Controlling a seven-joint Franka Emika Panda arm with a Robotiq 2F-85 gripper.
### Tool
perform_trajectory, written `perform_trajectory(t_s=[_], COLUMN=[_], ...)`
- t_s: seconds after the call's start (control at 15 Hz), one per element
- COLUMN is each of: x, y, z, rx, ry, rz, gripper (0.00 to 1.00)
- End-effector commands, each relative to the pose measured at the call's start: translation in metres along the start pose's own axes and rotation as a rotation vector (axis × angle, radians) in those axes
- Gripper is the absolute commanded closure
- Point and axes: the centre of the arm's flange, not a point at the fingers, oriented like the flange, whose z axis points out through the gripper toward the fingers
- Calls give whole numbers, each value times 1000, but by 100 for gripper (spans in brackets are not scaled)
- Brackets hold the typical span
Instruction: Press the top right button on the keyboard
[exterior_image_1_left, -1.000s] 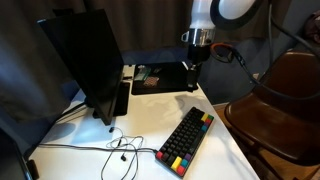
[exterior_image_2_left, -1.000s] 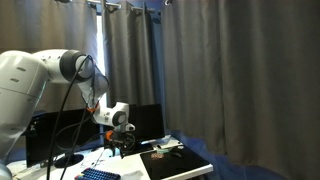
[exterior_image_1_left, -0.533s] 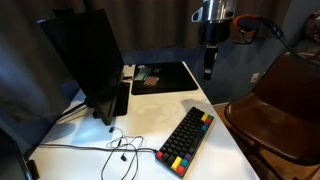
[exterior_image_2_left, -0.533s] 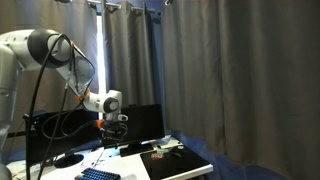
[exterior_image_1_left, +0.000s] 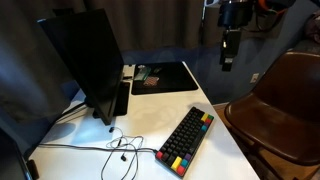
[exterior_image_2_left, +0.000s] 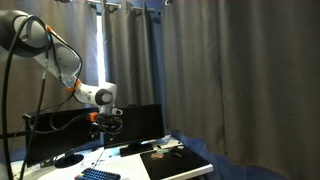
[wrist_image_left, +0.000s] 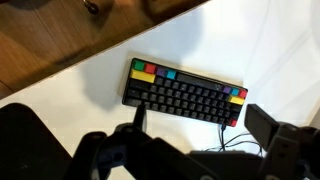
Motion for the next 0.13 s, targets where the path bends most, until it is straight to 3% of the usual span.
perform_trajectory(t_s=[0.0, 0.07], x=[1, 1], y=[1, 2], z=[2, 4], rx=[2, 4], ry=[-4, -7], rz=[2, 3], gripper=[0, 0])
